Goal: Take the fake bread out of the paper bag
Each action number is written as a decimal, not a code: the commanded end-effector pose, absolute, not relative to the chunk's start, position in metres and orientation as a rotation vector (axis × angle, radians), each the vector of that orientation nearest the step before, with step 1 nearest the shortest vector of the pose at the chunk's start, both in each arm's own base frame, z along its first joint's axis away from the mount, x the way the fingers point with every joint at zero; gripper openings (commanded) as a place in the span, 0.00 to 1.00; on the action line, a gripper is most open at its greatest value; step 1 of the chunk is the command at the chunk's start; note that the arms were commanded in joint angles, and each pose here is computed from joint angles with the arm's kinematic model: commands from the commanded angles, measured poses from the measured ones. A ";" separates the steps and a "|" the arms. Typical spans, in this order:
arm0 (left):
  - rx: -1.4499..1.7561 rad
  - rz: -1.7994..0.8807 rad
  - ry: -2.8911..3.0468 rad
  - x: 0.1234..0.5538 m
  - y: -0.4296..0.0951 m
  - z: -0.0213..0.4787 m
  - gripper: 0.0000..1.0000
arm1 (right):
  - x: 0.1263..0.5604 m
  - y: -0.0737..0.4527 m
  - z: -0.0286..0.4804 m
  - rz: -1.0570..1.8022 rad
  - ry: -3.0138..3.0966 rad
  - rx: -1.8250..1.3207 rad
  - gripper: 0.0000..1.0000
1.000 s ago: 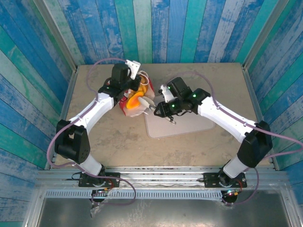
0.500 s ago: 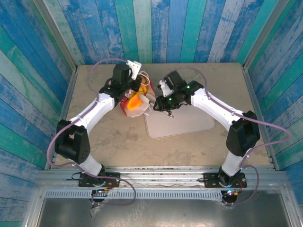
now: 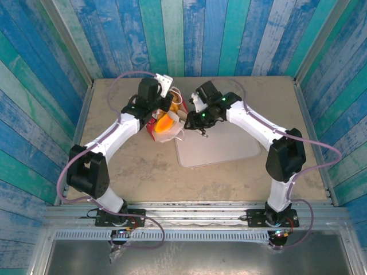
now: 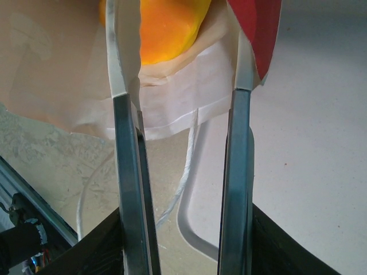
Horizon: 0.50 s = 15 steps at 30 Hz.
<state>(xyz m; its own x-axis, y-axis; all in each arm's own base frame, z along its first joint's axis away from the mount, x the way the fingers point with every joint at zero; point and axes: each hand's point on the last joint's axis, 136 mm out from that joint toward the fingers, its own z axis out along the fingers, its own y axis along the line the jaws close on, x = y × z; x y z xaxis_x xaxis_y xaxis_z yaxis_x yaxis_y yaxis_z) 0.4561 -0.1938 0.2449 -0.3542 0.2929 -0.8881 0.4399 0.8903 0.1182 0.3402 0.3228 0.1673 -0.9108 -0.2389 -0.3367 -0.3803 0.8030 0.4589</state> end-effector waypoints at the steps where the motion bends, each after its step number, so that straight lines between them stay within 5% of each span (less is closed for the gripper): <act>1: 0.522 -0.175 1.857 0.461 -0.200 0.278 0.03 | 0.344 0.323 0.165 0.782 2.747 -0.484 0.50; 15: 0.538 -0.190 1.855 0.462 -0.206 0.278 0.03 | 0.348 0.331 0.160 0.820 2.771 -0.508 0.50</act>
